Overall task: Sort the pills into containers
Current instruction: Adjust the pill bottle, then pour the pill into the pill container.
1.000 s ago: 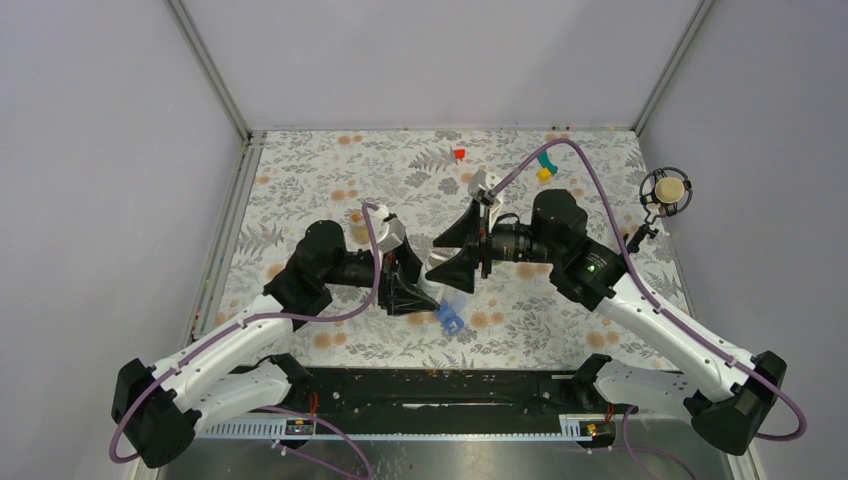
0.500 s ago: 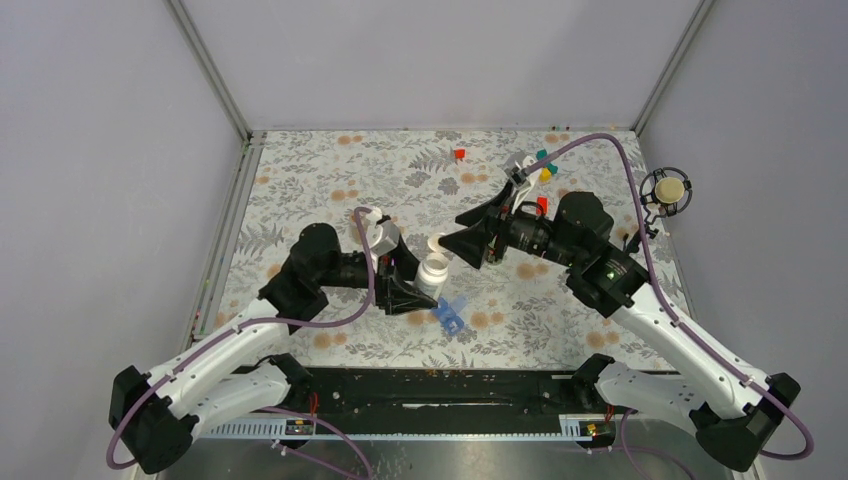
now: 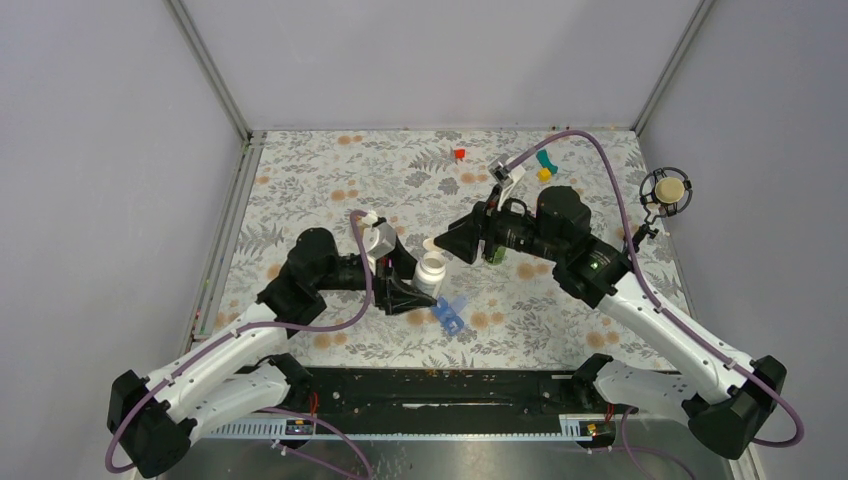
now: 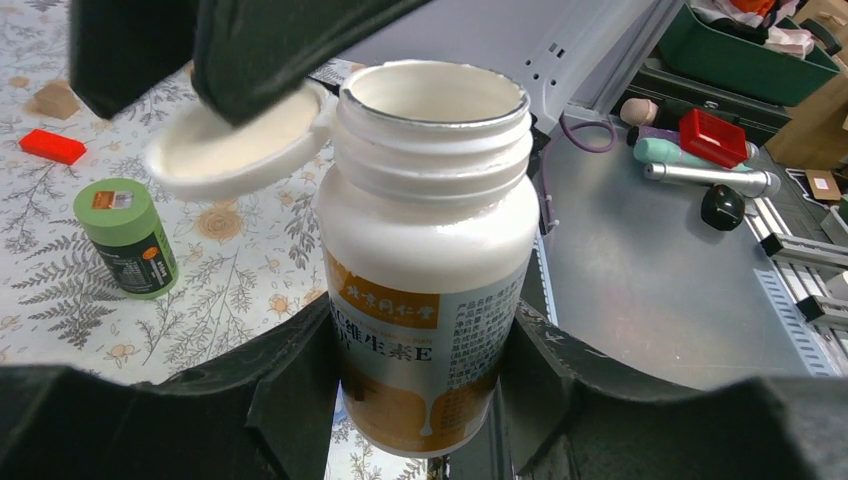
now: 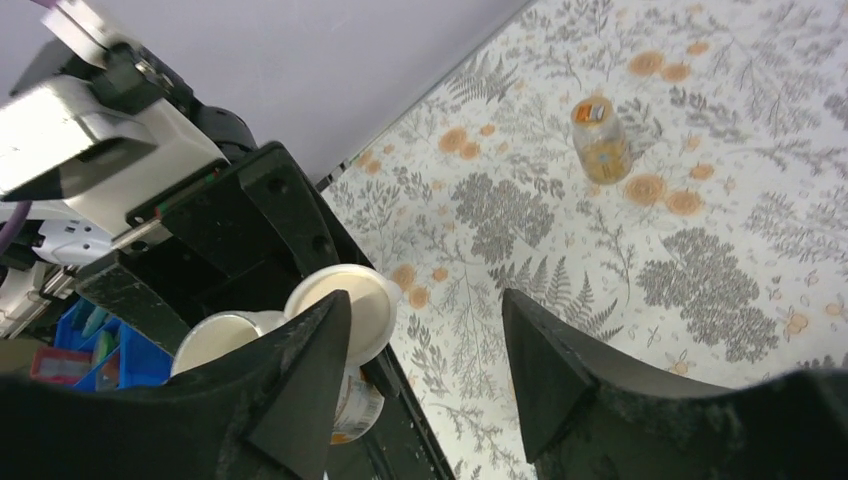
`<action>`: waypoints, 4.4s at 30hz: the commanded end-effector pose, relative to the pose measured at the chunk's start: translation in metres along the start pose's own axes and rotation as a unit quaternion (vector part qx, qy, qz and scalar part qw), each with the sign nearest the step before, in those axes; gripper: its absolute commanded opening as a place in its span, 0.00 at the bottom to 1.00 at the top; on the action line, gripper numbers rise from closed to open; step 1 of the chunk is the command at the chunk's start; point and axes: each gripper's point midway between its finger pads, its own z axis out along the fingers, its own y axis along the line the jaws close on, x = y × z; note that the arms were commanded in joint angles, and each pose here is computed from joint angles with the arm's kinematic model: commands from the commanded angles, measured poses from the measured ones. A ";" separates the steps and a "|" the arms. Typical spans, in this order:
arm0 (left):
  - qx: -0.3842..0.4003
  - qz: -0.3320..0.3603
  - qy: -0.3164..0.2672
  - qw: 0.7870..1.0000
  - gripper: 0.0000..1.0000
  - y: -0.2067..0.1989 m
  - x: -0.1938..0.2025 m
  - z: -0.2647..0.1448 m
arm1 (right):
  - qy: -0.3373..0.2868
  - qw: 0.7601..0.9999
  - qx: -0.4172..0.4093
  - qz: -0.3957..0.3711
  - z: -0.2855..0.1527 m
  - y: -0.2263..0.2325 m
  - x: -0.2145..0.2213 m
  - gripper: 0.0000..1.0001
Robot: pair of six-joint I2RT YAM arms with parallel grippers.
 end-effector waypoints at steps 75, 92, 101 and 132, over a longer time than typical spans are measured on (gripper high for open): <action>-0.350 -0.024 0.539 0.766 0.00 0.063 0.197 -0.024 | 0.047 0.922 0.369 0.108 -0.128 -0.129 0.151 0.85; -0.355 -0.002 0.585 0.730 0.00 0.066 0.203 -0.029 | 0.047 0.924 0.364 0.107 -0.128 -0.129 0.153 0.87; -0.354 0.006 0.599 0.718 0.00 0.065 0.200 -0.033 | 0.048 0.922 0.370 0.105 -0.128 -0.131 0.154 0.87; -0.365 0.042 0.646 0.669 0.00 0.070 0.201 -0.029 | 0.049 0.920 0.376 0.099 -0.130 -0.135 0.156 0.88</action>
